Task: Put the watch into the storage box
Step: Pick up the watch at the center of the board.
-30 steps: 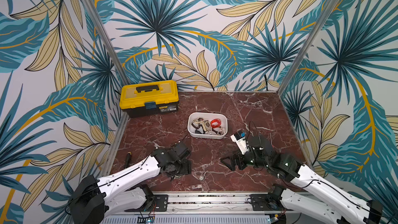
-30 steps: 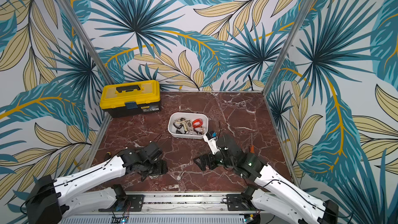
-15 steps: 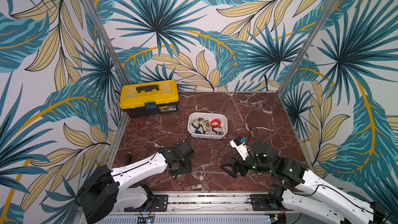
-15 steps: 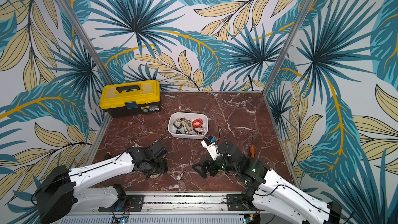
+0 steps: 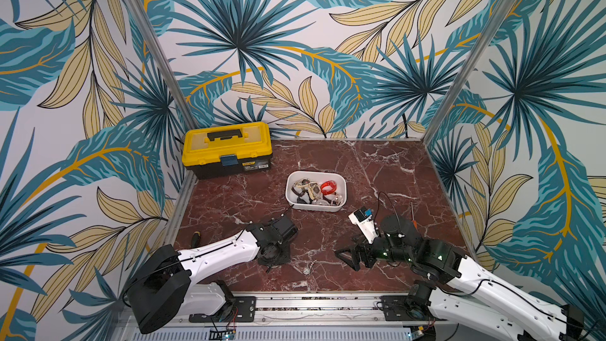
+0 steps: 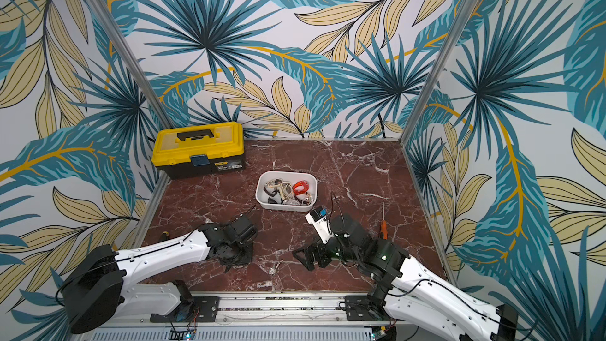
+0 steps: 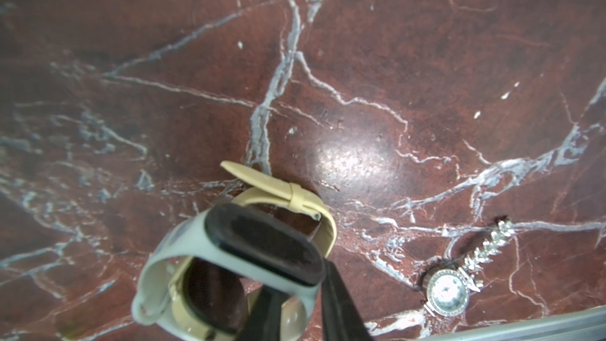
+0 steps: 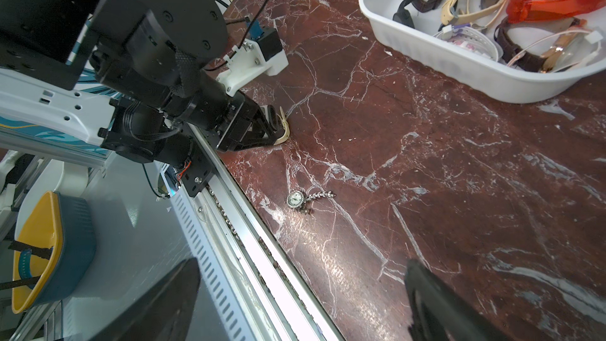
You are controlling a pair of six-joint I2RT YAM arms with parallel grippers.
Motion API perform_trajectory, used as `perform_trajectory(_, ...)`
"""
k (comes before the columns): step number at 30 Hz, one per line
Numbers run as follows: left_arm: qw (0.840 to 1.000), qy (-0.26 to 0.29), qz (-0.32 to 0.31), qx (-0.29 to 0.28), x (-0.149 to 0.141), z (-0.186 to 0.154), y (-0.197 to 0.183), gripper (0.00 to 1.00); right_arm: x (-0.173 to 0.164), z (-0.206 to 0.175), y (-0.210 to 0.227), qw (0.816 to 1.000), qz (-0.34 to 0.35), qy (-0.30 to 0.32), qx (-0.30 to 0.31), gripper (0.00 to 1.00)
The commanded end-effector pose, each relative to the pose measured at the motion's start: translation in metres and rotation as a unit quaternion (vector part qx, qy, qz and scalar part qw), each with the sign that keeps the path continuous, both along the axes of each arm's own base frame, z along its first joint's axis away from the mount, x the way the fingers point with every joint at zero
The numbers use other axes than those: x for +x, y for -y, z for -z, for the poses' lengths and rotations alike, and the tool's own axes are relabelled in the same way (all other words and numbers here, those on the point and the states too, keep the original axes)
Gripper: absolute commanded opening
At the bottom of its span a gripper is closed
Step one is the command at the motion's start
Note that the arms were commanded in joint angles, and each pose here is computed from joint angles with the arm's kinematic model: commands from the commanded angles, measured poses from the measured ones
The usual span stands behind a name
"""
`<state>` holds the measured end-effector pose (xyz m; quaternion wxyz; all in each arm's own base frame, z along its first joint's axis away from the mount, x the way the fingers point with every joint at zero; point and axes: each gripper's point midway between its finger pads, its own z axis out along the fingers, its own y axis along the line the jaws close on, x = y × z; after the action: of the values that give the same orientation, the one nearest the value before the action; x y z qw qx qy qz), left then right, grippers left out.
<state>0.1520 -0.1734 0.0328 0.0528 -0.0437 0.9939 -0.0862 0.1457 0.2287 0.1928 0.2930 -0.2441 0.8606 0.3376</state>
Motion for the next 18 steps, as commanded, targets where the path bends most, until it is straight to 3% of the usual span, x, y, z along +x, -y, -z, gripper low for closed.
perform_trajectory(1, 1.000, 0.008, 0.004, 0.006, 0.002, -0.003, -0.004, 0.16, 0.002, 0.009, 0.000, 1.000, -0.001, 0.002, -0.015, 1.00)
perform_trajectory(6, 1.000, 0.015, 0.010, 0.012, 0.002, -0.013, -0.008, 0.08, 0.004, 0.011, -0.003, 1.000, -0.003, -0.002, -0.021, 1.00)
perform_trajectory(18, 0.996, 0.080, 0.013, -0.022, 0.021, -0.081, 0.002, 0.04, 0.006, 0.008, -0.006, 1.000, -0.004, 0.002, -0.017, 1.00)
